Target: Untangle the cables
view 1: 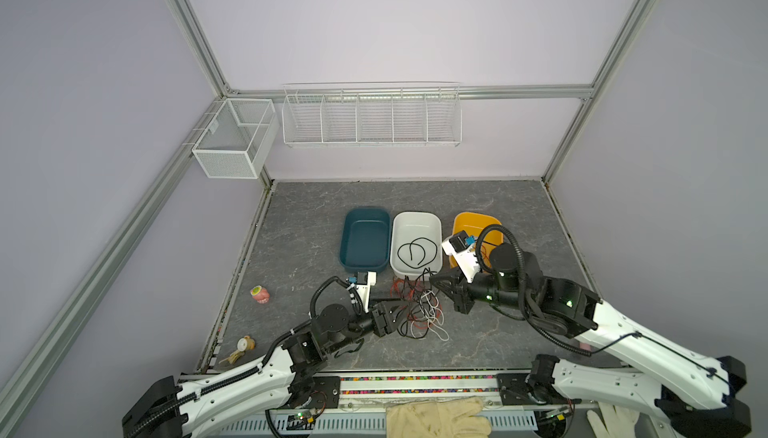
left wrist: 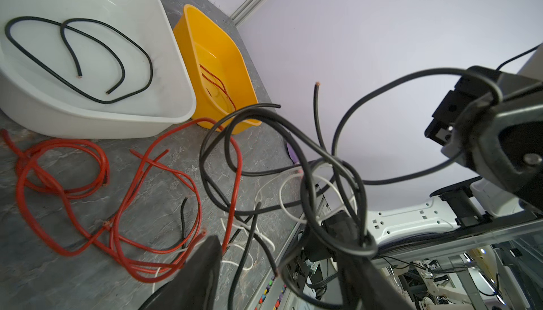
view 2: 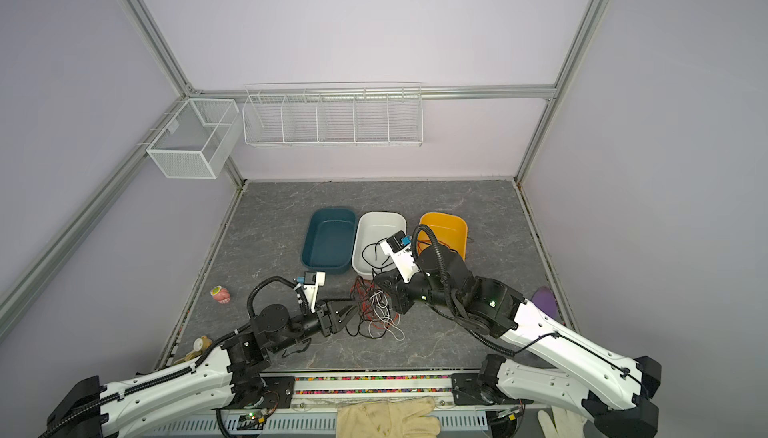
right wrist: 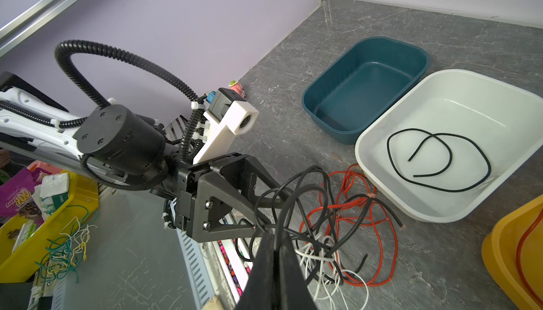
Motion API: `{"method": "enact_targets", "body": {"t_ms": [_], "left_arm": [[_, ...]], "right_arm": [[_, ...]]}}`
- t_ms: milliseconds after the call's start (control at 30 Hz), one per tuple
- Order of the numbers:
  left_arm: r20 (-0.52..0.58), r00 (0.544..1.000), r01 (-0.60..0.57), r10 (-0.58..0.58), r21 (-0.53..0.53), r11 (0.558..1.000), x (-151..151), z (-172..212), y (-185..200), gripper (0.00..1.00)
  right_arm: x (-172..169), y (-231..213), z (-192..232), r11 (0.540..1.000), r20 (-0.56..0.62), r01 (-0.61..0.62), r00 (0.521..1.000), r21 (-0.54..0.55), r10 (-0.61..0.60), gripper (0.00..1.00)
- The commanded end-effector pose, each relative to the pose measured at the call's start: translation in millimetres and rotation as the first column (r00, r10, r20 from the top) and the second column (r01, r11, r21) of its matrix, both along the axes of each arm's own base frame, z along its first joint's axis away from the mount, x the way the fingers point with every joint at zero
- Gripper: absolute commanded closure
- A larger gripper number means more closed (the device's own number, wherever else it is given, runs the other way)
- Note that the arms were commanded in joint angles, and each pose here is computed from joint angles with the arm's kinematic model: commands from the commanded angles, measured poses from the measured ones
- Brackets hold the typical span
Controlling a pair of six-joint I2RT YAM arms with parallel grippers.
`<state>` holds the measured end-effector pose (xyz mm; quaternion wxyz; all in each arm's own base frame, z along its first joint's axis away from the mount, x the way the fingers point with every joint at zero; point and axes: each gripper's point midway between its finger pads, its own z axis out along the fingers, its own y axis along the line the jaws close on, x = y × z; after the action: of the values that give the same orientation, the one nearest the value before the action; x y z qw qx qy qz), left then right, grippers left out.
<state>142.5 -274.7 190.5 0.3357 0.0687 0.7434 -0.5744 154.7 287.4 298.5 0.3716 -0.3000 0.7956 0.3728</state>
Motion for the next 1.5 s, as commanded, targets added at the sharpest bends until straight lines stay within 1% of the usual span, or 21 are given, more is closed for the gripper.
{"method": "enact_targets", "body": {"t_ms": [0, 67, 167, 200, 400, 533, 633, 767, 833, 867, 933, 967, 1067, 1133, 1200, 1333, 1467], "left_arm": [[-0.008, 1.0, -0.009, 0.009, 0.002, 1.0, 5, 5, -6, 0.4], [-0.009, 1.0, 0.0, 0.001, 0.011, 1.0, 5, 4, -9, 0.45], [-0.011, 1.0, -0.004, 0.005, 0.033, 0.999, 6, 1, -10, 0.55], [-0.013, 1.0, -0.006, 0.007, 0.045, 0.999, 7, -1, -10, 0.57], [-0.02, 1.0, -0.016, 0.017, 0.058, 0.998, 9, -6, -10, 0.58], [-0.014, 1.0, -0.021, 0.022, 0.057, 0.998, 9, -5, -8, 0.74], [-0.015, 0.999, -0.027, 0.028, 0.063, 0.998, 9, -7, -5, 0.82], [-0.021, 0.999, -0.039, 0.04, 0.064, 0.997, 7, -13, 0, 1.0], [-0.029, 0.998, -0.053, 0.056, 0.08, 0.995, 8, -21, 4, 1.0], [-0.023, 0.998, -0.06, 0.062, 0.068, 0.996, 8, -16, 7, 1.0], [-0.024, 0.997, -0.072, 0.074, 0.083, 0.994, 8, -18, 12, 1.0], [-0.042, 0.995, -0.08, 0.086, 0.121, 0.989, 6, -36, 18, 1.0], [-0.059, 0.991, -0.111, 0.122, 0.163, 0.98, 6, -54, 30, 1.0], [-0.074, 0.987, -0.125, 0.142, 0.199, 0.972, 4, -67, 39, 1.0], [-0.087, 0.983, -0.138, 0.162, 0.237, 0.962, 3, -80, 47, 1.0], [-0.107, 0.975, -0.157, 0.192, 0.272, 0.949, 0, -99, 60, 1.0], [-0.105, 0.966, -0.192, 0.237, 0.322, 0.927, 1, -109, 73, 1.0]], "right_arm": [[-8, 5, 13, 0.997, 0.009, -0.038, 0.999, 0.062, 0.038, 0.93], [-11, 7, 14, 0.996, 0.003, -0.056, 0.998, 0.069, 0.056, 0.94], [-13, 9, 12, 0.996, -0.007, -0.063, 0.998, 0.066, 0.063, 0.93], [-13, 10, 12, 0.996, -0.008, -0.065, 0.998, 0.067, 0.065, 0.93], [-16, 12, 14, 0.994, -0.012, -0.074, 0.997, 0.082, 0.075, 0.93], [-15, 13, 10, 0.996, -0.015, -0.065, 0.998, 0.065, 0.067, 0.93], [-14, 11, 10, 0.996, -0.015, -0.058, 0.998, 0.061, 0.059, 0.94], [-7, 2, 9, 0.999, 0.005, -0.001, 1.0, 0.041, 0.001, 0.93], [-2, -3, 8, 0.999, 0.017, 0.034, 0.999, 0.03, -0.034, 0.93], [0, -6, 9, 0.998, 0.023, 0.05, 0.998, 0.028, -0.051, 0.94], [7, -15, 11, 0.994, 0.044, 0.106, 0.993, 0.014, -0.107, 0.93], [11, -21, 12, 0.99, 0.056, 0.142, 0.988, 0.003, -0.142, 0.93], [27, -46, 17, 0.96, 0.106, 0.279, 0.956, -0.022, -0.275, 0.94], [37, -65, 21, 0.931, 0.133, 0.364, 0.924, -0.028, -0.357, 0.94], [43, -78, 24, 0.909, 0.142, 0.416, 0.902, -0.032, -0.408, 0.94], [49, -95, 31, 0.888, 0.127, 0.46, 0.882, -0.029, -0.453, 0.94], [48, -107, 46, 0.884, 0.131, 0.468, 0.876, -0.004, -0.464, 0.94]]}}
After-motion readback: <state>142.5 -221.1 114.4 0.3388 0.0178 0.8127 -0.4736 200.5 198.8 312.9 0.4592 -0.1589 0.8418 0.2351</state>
